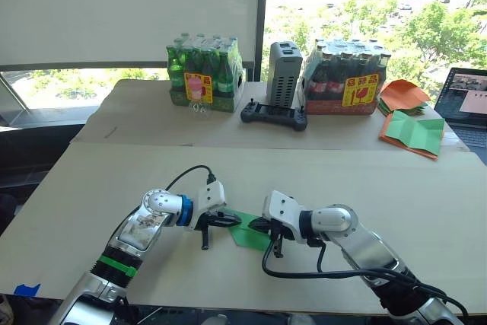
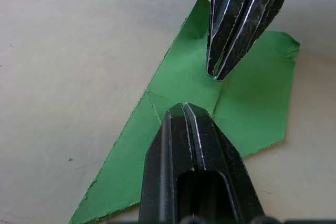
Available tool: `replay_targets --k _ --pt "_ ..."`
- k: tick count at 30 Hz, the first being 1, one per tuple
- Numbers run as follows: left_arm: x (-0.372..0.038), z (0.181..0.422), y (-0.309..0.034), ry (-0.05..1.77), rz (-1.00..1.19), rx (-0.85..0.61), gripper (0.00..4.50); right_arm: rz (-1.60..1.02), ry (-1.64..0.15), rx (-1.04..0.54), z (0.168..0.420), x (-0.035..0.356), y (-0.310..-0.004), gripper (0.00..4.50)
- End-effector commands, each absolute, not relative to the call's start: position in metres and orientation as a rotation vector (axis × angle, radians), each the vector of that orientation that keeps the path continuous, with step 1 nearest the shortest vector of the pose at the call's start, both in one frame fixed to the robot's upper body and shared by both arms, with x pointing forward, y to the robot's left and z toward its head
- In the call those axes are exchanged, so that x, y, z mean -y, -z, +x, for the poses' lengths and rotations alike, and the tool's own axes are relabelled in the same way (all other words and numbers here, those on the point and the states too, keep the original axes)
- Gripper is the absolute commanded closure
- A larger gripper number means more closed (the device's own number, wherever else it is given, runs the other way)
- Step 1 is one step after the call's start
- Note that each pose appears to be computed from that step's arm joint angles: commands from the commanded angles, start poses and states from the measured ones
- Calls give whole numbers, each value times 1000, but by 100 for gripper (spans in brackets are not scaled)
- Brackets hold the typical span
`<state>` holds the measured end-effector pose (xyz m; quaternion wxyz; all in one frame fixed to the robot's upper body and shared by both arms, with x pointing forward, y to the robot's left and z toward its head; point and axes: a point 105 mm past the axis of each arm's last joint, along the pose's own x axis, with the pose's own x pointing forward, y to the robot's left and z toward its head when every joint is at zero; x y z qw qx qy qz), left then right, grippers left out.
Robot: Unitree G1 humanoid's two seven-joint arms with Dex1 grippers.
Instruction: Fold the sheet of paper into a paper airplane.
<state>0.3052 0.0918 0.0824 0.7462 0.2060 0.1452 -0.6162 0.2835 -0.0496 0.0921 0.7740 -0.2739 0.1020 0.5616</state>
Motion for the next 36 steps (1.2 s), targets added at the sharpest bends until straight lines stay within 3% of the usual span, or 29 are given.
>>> replay_targets --k 1,9,21,36 --pt "-93 302 -77 1350 478 -338 450 -622 -1212 -212 285 50 -90 446" --pt "-93 302 -77 1344 478 -336 450 -652 -1230 -258 282 52 -76 446" --pt "-95 300 -77 1343 480 -342 450 -596 -1248 -189 282 38 -93 446" --pt "-96 299 -76 1348 488 -343 450 -635 -1155 -467 283 72 -51 446"
